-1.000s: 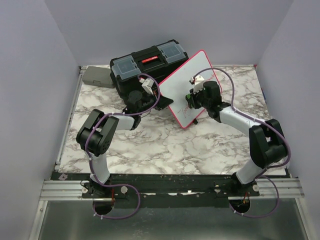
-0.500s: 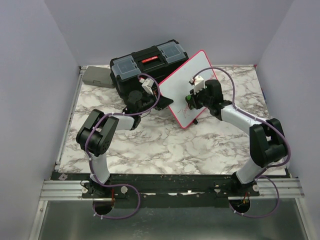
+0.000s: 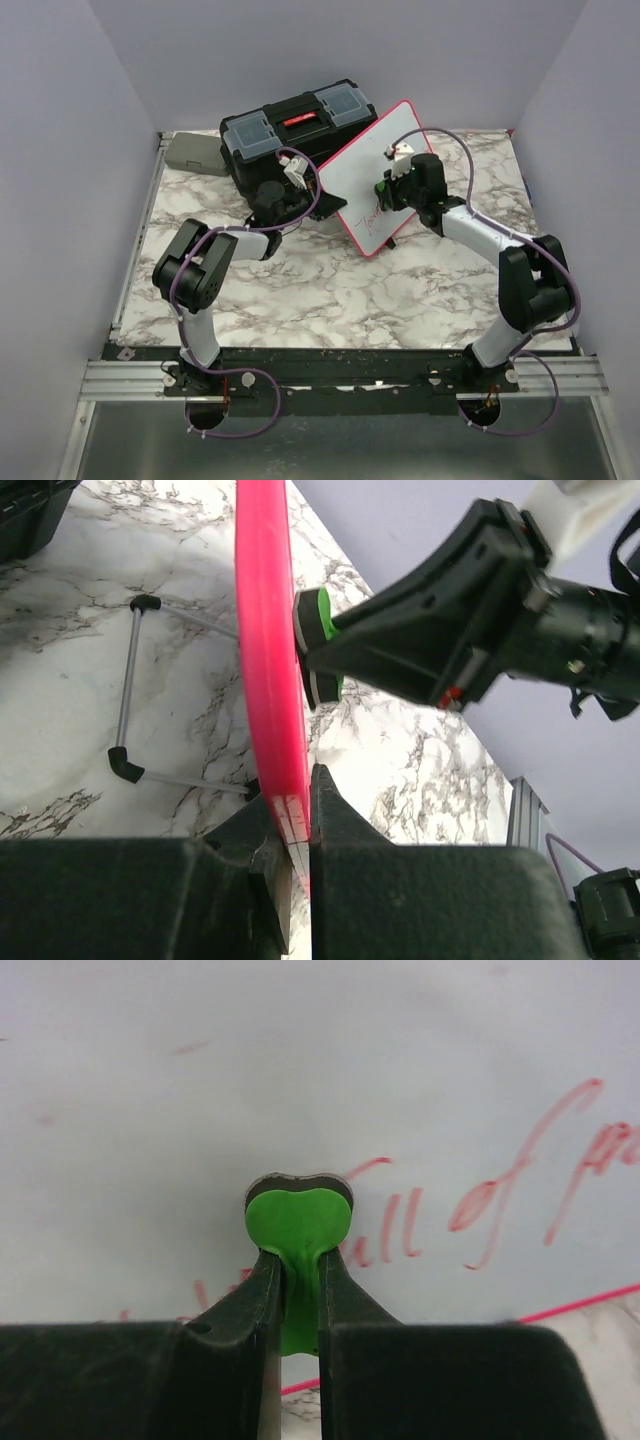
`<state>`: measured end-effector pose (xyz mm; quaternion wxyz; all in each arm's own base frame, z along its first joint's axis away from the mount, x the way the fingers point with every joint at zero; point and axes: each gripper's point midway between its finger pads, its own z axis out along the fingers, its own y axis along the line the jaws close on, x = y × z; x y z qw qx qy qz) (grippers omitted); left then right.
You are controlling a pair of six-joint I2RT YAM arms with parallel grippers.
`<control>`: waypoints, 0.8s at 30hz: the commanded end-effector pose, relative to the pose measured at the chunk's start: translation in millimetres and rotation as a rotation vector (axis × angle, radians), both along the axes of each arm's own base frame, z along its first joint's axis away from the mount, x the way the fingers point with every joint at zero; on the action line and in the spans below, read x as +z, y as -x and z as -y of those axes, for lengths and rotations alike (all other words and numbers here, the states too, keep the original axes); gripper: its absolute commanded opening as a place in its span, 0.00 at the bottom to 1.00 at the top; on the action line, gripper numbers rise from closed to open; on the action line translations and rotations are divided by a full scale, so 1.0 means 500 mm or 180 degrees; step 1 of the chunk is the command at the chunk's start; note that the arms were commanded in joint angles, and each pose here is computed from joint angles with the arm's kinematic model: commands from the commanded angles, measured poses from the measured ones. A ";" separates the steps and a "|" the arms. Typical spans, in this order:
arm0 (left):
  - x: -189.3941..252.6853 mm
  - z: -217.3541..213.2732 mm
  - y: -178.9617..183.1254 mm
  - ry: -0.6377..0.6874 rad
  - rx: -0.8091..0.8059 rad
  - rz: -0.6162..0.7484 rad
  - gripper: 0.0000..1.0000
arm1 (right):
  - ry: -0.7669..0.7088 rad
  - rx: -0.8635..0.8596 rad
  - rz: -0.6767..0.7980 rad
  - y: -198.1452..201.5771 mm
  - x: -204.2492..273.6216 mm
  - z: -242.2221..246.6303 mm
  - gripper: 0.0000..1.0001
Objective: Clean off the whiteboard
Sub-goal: Erase the whiteboard at the whiteboard stand.
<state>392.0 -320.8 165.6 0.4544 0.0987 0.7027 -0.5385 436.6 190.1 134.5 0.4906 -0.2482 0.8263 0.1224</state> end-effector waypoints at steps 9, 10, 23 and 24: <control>0.011 0.052 0.091 -0.0010 -0.0650 0.0037 0.00 | -0.0038 0.0420 -0.0114 0.033 -0.024 -0.003 0.01; 0.009 0.052 0.090 -0.0013 -0.0646 0.0030 0.00 | -0.0054 0.0513 -0.0065 0.041 -0.017 -0.013 0.01; 0.012 0.062 0.089 -0.0018 -0.0643 0.0024 0.00 | 0.0568 0.1516 0.0072 0.168 -0.064 -0.085 0.01; 0.012 0.063 0.090 -0.0017 -0.0648 0.0020 0.00 | 0.0659 0.1491 0.0051 0.166 -0.071 -0.079 0.01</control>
